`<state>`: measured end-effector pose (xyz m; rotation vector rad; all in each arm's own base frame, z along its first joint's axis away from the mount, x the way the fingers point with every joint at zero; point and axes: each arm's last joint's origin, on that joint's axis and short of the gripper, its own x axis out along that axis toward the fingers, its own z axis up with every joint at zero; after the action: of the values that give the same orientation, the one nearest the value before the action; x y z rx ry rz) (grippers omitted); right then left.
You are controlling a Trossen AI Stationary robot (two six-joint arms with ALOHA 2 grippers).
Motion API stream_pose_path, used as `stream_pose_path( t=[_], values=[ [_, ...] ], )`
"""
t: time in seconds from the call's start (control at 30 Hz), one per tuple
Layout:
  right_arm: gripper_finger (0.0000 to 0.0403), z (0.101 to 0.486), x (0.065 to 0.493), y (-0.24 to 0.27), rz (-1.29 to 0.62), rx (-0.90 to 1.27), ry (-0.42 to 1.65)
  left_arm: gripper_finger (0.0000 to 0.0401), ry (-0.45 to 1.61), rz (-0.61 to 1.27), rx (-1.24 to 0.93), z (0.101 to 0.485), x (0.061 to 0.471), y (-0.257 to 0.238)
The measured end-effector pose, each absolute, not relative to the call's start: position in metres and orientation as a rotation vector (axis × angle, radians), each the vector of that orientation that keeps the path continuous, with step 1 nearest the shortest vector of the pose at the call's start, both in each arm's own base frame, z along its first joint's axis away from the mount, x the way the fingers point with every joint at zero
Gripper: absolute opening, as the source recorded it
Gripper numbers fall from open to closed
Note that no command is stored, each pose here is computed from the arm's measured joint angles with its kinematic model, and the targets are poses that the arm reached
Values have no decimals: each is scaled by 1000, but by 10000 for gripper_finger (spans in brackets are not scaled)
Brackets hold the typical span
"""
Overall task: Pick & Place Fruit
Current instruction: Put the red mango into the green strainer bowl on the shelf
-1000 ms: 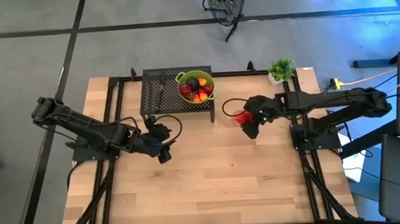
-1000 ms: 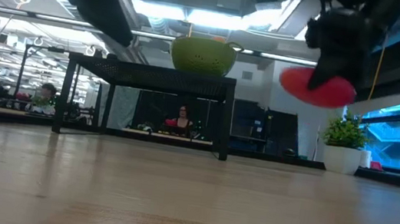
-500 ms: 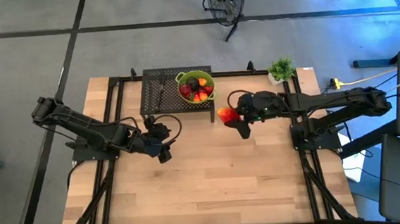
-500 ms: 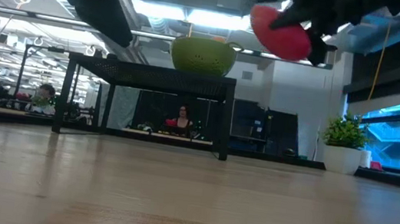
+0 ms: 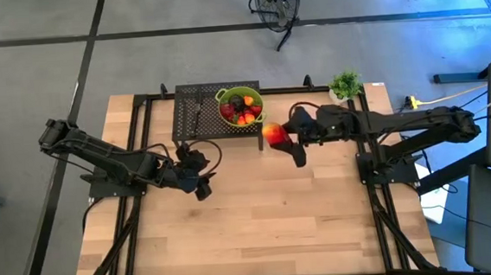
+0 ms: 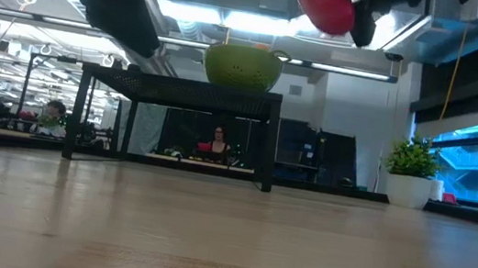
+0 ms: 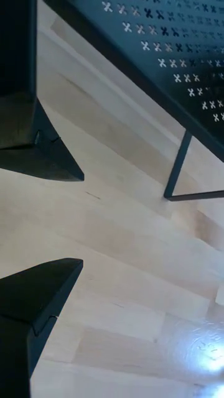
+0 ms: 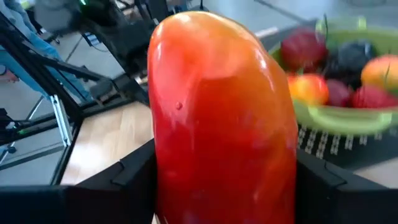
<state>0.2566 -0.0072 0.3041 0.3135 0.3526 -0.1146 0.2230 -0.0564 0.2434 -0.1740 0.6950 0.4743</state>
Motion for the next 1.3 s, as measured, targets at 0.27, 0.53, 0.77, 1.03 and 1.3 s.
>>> stream_pose_path(
  t=[0.27, 0.53, 0.77, 1.03, 1.3],
  values=[
    [262, 331, 269, -9, -128, 210, 286, 210, 675, 506, -261, 243, 223, -56],
    [259, 354, 301, -18, -183, 89, 259, 210, 677, 507, -261, 243, 223, -56],
    [264, 355, 329, -38, -264, 18, 310, 210, 679, 505, -257, 243, 223, -56],
    [262, 348, 351, -70, -339, -8, 342, 210, 685, 498, -237, 243, 223, -56],
    [262, 319, 365, -96, -383, 15, 423, 210, 685, 497, -235, 243, 223, -56]
  ],
)
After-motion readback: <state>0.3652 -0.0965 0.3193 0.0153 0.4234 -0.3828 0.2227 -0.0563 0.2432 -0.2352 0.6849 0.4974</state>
